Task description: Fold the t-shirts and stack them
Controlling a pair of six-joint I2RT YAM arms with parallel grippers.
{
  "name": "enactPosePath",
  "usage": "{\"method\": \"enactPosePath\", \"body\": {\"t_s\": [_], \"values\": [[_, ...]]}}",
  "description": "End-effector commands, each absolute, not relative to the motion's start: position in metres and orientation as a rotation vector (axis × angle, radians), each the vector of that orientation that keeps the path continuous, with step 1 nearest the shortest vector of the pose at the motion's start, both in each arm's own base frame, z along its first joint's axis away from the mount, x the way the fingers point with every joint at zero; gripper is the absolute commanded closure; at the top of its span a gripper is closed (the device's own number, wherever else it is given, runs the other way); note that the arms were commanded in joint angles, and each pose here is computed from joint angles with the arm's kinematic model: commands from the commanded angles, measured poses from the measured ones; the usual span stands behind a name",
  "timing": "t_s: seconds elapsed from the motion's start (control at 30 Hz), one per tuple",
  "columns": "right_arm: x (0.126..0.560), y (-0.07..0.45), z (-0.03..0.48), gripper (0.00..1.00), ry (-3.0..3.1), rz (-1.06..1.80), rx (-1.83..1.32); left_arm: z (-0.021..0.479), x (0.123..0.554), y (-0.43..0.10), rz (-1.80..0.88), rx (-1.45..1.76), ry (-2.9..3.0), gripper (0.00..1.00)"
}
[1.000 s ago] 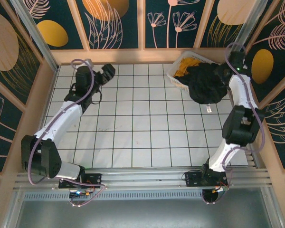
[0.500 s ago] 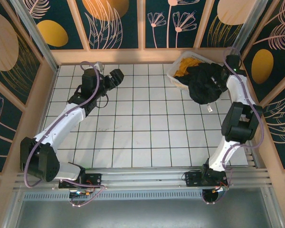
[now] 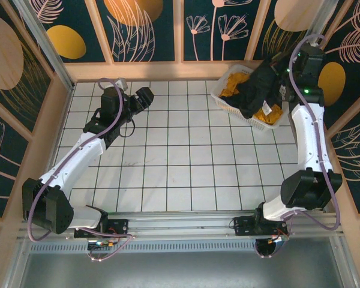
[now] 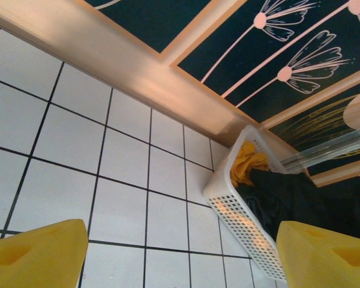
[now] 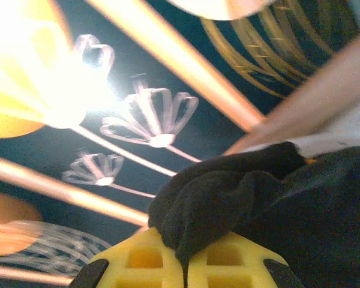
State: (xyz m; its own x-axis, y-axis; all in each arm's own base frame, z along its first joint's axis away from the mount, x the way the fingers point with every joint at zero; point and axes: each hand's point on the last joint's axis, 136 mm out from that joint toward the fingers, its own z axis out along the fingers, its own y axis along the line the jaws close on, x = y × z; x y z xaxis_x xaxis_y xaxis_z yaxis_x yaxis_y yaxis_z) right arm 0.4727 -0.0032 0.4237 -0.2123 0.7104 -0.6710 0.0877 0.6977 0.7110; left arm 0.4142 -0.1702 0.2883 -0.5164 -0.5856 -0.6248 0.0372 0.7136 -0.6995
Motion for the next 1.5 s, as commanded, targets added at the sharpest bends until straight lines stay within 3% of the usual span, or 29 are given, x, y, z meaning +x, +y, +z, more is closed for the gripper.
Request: {"method": "enactPosePath", "body": {"t_s": [0.0, 0.2, 0.37, 0.47, 0.57, 0.73, 0.77, 0.8, 0.9, 0.97, 1.17, 1.27, 1.47], "values": [[0.432, 0.039, 0.559, 1.00, 1.386, 0.764, 0.376, 0.293, 0.414, -0.161, -0.769, -0.443, 1.968, 0.18], [0.385, 0.117, 0.637, 1.00, 1.207, 0.863, 0.166, 0.296, 0.408, -0.137, -0.621, -0.490, 1.965, 0.17], [0.376, 0.217, 0.628, 1.00, 1.254, 1.037, 0.015, 0.304, 0.398, -0.101, -0.431, -0.588, 1.940, 0.17], [0.382, 0.289, 0.585, 1.00, 1.378, 1.125, -0.088, 0.317, 0.385, -0.077, -0.327, -0.655, 1.894, 0.16], [0.383, 0.368, 0.512, 1.00, 1.590, 1.198, -0.221, 0.331, 0.364, -0.044, -0.196, -0.754, 1.826, 0.16], [0.320, 0.490, 0.367, 1.00, 1.945, 1.365, -0.691, 0.350, 0.330, -0.010, -0.096, -0.818, 1.714, 0.15], [0.306, 0.502, 0.348, 0.94, 1.992, 1.401, -0.767, 0.349, 0.327, -0.009, -0.099, -0.816, 1.714, 0.14], [0.294, 0.509, 0.332, 0.82, 2.037, 1.428, -0.834, 0.346, 0.325, -0.009, -0.101, -0.811, 1.724, 0.14], [0.292, 0.500, 0.307, 0.49, 2.106, 1.341, -0.857, 0.327, 0.323, -0.017, -0.128, -0.794, 1.797, 0.12], [0.317, 0.472, 0.295, 0.39, 2.149, 1.229, -0.733, 0.303, 0.322, -0.022, -0.133, -0.798, 1.871, 0.12], [0.410, 0.322, 0.213, 0.44, 2.428, 0.705, -0.106, 0.214, 0.325, -0.035, -0.259, -0.897, 2.141, 0.08], [0.417, 0.262, 0.170, 0.46, 2.522, 0.511, 0.087, 0.166, 0.322, -0.029, -0.315, -1.008, 2.253, 0.06], [0.398, 0.221, 0.113, 0.48, 2.654, 0.388, 0.194, 0.117, 0.322, 0.000, -0.315, -1.155, 2.323, 0.05]]}}
